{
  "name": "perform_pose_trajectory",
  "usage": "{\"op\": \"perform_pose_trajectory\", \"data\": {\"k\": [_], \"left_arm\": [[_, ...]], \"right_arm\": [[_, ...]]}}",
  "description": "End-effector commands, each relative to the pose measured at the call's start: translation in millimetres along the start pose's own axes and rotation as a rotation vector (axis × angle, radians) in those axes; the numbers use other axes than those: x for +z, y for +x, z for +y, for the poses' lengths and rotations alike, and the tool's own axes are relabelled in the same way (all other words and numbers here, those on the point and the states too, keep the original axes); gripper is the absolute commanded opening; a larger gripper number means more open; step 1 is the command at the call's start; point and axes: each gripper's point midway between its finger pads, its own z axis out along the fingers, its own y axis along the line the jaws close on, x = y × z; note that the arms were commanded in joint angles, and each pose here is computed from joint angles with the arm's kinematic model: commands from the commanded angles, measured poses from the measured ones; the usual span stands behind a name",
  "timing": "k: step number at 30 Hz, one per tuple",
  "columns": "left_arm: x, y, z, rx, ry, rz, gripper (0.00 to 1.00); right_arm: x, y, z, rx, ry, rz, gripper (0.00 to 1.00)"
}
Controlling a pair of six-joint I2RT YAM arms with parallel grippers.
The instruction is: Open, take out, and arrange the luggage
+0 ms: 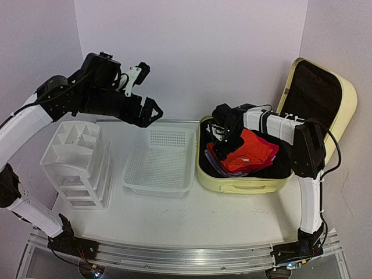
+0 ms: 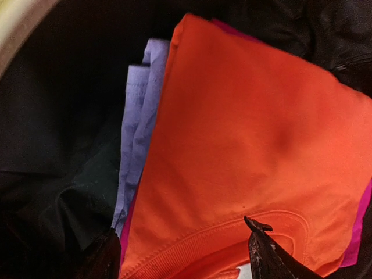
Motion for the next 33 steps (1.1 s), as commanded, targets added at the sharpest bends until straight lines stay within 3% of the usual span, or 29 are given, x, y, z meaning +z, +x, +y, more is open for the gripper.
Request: {"op": "perform_pose_trajectory", "data": {"k": [1, 4, 16, 30, 33], "left_arm": [[-28, -17, 21, -0.024, -0.102, -0.052, 0.96], [-21, -17, 33, 0.007, -0.179, -0.047, 0.97], [-35, -49, 33, 0.1, -0.202, -0.116, 0.97], [-49, -51, 38, 0.071, -0.22, -0.145, 0.97], [-50, -50, 37, 0.057, -0.207, -0.146, 0.97]], "right_arm": [[-7, -22, -1, -0.012, -0.02, -0.043, 0.73], [8, -24, -5, -0.004, -0.001, -0.023, 0.73], [39, -44, -31, -0.012, 0.155, -0.019, 0.78], [50, -38, -39, -0.003, 0.223, -0.011, 0.69], [46, -39, -37, -0.01, 0.212, -0.021, 0.63]]}}
